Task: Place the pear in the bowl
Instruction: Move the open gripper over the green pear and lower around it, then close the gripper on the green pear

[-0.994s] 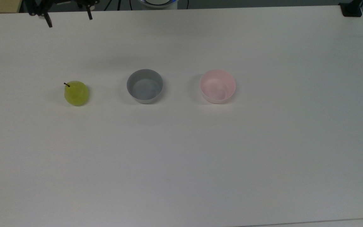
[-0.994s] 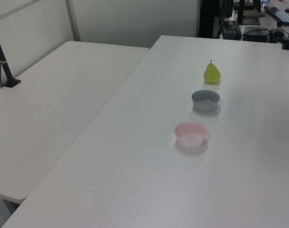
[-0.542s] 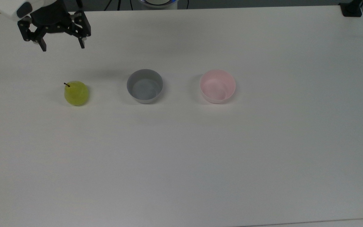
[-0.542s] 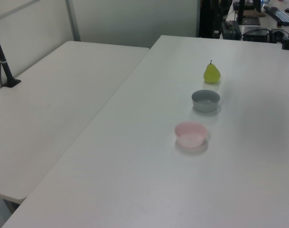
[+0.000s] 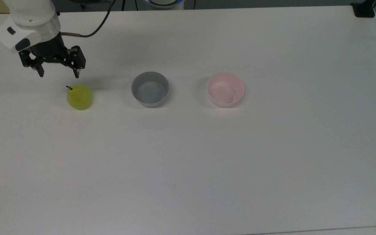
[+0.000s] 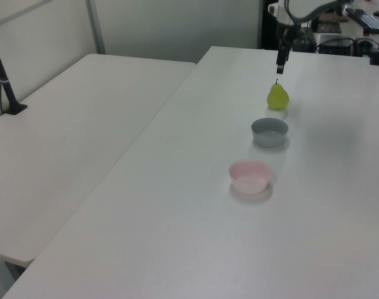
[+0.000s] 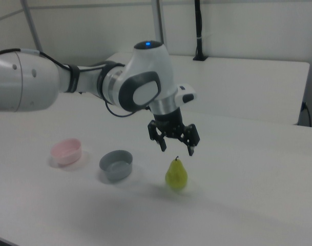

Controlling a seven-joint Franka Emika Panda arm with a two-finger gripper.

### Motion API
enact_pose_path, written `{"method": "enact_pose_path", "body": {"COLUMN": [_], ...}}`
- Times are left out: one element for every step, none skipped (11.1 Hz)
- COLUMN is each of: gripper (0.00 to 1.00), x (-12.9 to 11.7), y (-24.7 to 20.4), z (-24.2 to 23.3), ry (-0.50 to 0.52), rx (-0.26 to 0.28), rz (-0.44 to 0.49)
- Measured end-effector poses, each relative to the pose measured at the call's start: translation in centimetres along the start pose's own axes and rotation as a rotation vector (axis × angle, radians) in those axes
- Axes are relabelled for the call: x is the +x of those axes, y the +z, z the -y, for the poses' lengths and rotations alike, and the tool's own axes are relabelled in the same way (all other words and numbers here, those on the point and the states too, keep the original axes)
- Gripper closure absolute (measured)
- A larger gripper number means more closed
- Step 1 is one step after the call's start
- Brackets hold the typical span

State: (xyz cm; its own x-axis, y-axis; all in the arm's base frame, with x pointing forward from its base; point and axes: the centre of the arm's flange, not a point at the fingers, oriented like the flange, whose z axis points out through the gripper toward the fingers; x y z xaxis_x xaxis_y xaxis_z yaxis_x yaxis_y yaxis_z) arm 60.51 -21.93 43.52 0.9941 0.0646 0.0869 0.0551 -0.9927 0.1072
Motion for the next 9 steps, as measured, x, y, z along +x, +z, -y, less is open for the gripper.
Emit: {"method": "enact_pose_path", "body": {"gripper": [0.00, 0.00, 0.00, 0.00, 0.00, 0.00, 0.00, 0.00, 0.00], "x": [-0.3, -0.4, -0.4, -0.4, -0.3, -0.1, 0.0, 0.2, 0.4], "y": [1.7, 3.0, 3.9, 4.6, 5.1, 5.9, 6.8, 7.9, 8.7], "z": [-0.2, -0.3, -0.2, -0.1, 0.0, 0.1, 0.3, 0.6, 0.9], "ry": [0.020, 0.034, 0.043, 0.056, 0.065, 0.069, 0.068, 0.064, 0.062], "rx": [-0.005, -0.003, 0.004, 0.020, 0.032, 0.038, 0.040, 0.038, 0.039], "rz": [-0.005, 0.003, 0.011, 0.014, 0.010, 0.009, 0.012, 0.013, 0.018]}}
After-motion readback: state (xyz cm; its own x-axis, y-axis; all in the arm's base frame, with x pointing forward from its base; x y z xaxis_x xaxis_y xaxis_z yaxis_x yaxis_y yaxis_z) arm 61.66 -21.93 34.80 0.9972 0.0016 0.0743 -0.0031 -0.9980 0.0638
